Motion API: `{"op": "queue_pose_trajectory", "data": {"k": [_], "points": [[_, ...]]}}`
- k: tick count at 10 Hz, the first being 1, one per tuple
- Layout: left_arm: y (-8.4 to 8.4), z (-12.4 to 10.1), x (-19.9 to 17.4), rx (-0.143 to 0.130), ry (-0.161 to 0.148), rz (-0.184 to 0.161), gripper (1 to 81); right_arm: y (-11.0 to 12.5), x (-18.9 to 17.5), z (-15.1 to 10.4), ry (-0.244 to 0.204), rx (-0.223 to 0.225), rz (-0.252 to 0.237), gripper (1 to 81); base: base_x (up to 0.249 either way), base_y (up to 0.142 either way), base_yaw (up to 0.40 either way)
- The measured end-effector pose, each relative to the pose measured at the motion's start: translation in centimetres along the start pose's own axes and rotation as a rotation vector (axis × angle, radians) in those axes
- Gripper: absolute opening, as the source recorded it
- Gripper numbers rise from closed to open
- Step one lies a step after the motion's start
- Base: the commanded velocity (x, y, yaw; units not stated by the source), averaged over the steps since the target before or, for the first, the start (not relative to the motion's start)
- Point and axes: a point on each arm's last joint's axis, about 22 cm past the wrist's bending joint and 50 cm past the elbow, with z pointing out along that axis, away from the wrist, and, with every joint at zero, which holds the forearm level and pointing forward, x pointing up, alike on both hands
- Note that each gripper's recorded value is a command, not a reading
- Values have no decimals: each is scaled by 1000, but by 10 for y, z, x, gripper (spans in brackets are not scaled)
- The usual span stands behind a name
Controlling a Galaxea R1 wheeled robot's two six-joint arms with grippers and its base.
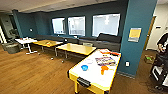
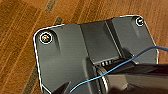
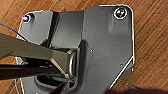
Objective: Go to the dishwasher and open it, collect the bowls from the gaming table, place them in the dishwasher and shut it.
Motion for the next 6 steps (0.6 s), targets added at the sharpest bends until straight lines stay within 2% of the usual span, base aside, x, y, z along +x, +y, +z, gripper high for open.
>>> {"op": "queue_pose_trajectory", "data": {"k": [3,6], "points": [[2,0,0,-3,0,0,811,0,1,0,1,0,0,811,196,0,0],[2,0,0,-3,-1,0,811,2,1,0,2,-2,0,811,188,77,0]]}}
